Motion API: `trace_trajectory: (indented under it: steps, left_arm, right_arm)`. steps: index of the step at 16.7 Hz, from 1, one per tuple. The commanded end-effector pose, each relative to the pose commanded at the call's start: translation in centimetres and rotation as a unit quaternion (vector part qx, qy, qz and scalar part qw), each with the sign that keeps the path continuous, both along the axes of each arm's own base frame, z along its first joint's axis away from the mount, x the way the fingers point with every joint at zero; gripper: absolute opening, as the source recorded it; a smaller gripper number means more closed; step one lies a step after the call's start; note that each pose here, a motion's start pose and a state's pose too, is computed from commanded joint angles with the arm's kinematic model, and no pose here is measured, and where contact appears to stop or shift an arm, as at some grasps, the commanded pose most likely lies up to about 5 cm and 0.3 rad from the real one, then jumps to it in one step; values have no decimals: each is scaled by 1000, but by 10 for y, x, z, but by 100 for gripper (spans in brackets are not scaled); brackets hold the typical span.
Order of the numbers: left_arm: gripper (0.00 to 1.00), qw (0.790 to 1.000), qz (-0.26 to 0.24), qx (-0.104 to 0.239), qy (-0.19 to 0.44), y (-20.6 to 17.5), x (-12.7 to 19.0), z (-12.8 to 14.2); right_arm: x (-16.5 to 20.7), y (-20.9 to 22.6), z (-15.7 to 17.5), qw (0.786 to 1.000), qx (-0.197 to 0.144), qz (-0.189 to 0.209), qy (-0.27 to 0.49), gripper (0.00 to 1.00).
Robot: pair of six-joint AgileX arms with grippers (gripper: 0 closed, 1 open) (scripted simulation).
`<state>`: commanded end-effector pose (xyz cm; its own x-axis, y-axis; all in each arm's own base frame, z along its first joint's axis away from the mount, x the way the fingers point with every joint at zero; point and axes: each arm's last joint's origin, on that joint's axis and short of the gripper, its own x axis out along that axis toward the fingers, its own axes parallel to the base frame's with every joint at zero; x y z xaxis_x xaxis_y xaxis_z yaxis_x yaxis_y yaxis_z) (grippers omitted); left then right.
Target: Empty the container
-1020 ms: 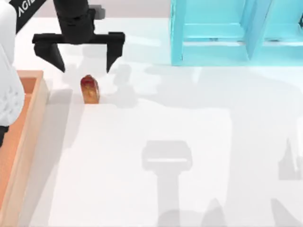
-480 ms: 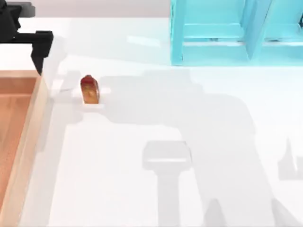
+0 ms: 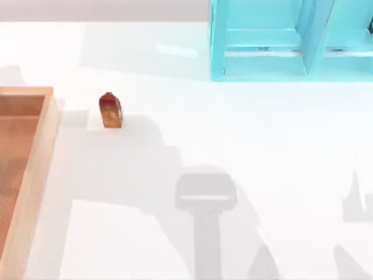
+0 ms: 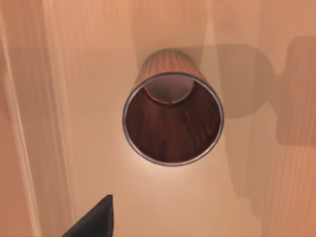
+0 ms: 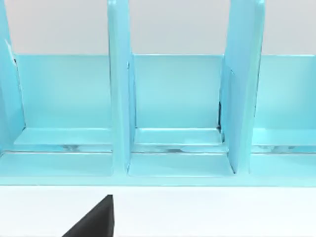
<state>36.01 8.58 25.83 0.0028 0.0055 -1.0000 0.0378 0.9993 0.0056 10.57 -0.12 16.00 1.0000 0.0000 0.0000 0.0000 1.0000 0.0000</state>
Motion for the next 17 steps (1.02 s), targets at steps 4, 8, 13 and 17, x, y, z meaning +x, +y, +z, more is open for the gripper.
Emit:
trace_trajectory:
  steps: [4,8,13,17]
  left_arm:
    - [100,1000,-1,0,2,-1,1,-1]
    - [100,1000,0,0,1,0,3,-19]
    - [100,1000,0,0,0,1,4,-70]
    - [100,1000,0,0,0,1,0,-99]
  right_arm:
    - [0,0,0,1000,0,0,0,100]
    - [0,0,0,1000,0,0,0,100]
    - [0,0,0,1000,0,0,0,100]
    - [0,0,0,1000,0,0,0,100]
